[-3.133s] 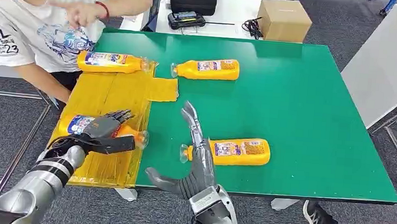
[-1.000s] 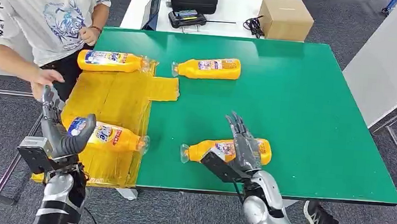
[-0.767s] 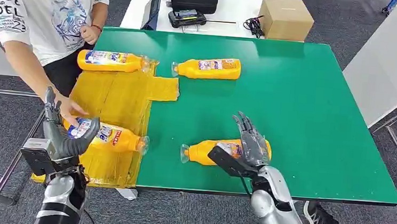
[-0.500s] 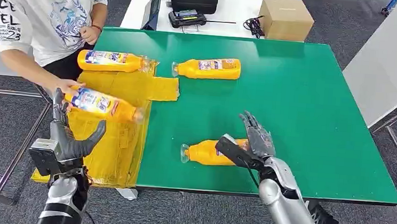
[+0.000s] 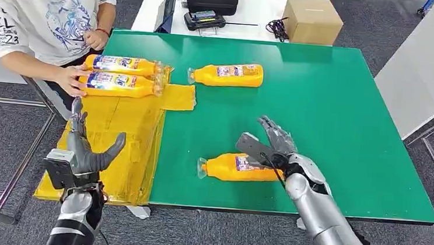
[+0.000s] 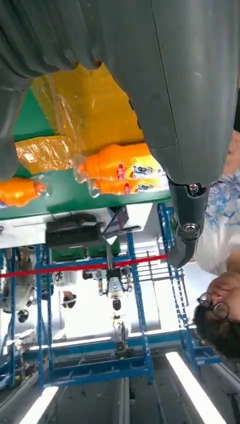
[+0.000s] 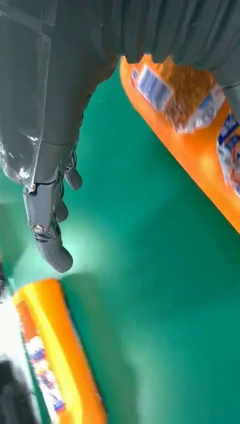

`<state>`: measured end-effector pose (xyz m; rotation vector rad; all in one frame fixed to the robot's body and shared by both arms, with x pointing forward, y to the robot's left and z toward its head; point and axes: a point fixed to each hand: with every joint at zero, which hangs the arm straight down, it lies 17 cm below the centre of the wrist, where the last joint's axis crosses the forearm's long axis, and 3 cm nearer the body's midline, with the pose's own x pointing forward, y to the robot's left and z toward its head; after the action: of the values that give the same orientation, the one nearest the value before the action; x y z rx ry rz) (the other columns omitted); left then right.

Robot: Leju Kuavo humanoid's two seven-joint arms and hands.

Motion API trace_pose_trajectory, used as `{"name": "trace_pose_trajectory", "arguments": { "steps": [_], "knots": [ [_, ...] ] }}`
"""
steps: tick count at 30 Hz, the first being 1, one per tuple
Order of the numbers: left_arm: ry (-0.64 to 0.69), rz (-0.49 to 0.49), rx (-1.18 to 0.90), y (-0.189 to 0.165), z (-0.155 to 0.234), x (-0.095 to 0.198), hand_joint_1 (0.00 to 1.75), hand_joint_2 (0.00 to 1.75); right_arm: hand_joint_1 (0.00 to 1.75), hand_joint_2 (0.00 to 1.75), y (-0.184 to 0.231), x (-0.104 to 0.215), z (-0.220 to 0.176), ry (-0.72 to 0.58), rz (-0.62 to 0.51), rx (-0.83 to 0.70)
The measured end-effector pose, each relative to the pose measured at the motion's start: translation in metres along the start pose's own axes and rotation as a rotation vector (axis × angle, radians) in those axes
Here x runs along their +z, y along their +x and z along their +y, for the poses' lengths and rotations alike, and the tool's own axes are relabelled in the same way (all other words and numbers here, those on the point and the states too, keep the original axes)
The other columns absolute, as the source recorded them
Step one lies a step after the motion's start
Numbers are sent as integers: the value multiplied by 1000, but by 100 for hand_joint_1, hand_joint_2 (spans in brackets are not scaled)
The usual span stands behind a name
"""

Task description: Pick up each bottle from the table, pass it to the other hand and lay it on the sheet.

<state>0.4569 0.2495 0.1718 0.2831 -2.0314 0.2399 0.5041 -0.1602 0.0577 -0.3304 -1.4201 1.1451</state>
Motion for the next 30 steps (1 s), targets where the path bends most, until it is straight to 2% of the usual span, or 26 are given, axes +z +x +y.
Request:
{"name": "trace_pose_trajectory", "arguments": {
  "steps": [10,16,23,30],
  "knots": [
    [-30,1,23,1,-16,-5,0,175,0,175,-2,-4,2,103,-36,-58],
    [-40,-5,22,2,-22,-4,0,175,0,175,9,-4,-6,11,-94,-91],
    [-33,-8,5,2,-21,-2,0,175,0,175,60,14,-30,-143,-253,-146],
    [-35,-2,12,1,-20,0,0,175,0,175,73,31,-18,-25,-316,-184]
  ]
}}
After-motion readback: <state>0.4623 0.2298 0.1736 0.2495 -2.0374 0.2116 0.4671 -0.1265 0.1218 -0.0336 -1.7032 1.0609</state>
